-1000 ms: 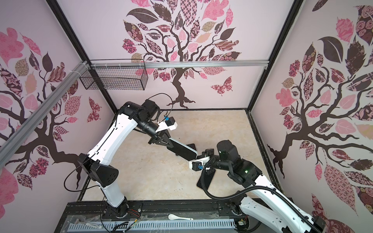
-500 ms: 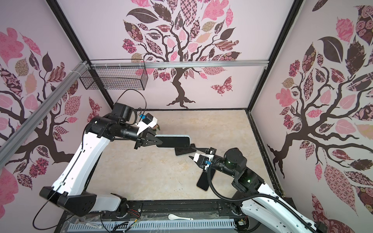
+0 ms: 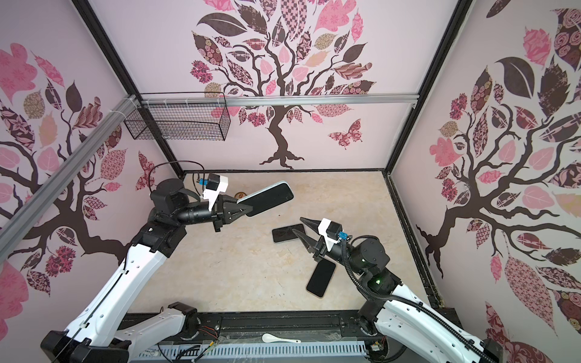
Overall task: Take the phone out of the phone case
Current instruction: Remove the phone case from the phone.
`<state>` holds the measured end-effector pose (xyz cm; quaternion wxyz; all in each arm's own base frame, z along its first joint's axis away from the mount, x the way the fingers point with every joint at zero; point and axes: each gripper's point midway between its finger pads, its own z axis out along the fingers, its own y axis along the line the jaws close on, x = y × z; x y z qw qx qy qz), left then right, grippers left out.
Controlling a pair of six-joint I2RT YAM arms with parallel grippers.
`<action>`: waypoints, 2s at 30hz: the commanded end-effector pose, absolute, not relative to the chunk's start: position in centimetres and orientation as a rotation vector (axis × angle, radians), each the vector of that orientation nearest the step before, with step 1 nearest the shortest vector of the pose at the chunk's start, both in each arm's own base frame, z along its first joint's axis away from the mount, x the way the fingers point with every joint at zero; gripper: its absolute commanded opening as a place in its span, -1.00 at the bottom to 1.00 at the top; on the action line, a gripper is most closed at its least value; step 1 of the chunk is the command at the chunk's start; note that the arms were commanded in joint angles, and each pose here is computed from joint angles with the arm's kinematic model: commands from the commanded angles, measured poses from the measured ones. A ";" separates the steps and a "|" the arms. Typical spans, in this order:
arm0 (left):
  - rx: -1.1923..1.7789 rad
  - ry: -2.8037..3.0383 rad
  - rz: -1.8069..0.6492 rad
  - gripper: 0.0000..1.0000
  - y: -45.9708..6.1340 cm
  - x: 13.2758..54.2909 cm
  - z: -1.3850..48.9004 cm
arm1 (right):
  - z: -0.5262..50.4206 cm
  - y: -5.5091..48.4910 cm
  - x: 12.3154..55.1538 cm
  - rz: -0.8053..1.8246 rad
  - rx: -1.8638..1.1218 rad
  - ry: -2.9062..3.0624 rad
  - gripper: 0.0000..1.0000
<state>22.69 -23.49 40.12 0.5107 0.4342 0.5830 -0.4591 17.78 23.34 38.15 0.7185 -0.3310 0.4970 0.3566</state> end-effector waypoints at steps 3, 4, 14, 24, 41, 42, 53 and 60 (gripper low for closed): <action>1.134 1.214 -1.152 -1.00 -23.9 19.8 42.9 | 41.8 23.3 17.1 0.877 -0.674 0.993 -0.17; 1.152 1.203 -1.165 -1.00 -23.9 19.4 42.8 | 42.0 23.3 17.1 0.884 -0.677 0.986 -0.18; 1.212 1.184 -1.195 -1.00 -24.3 18.2 42.5 | 44.0 22.1 15.9 0.963 -0.665 0.860 -0.14; 1.232 1.184 -1.215 -1.00 -24.8 18.0 42.2 | 44.4 22.0 15.2 0.955 -0.685 0.833 -0.13; 1.252 1.204 -1.201 -1.00 -25.2 17.8 41.8 | 44.1 22.2 15.3 0.962 -0.693 0.846 -0.12; 1.239 1.212 -1.185 -1.00 -25.1 18.1 41.8 | 44.1 22.0 15.4 0.955 -0.683 0.848 -0.12; 1.157 1.217 -1.100 -1.00 -24.8 19.2 42.4 | 43.4 21.6 15.2 0.930 -0.683 0.865 -0.13; 1.179 1.211 -1.133 -1.00 -25.0 18.9 42.3 | 43.4 21.9 15.1 0.941 -0.702 0.863 -0.13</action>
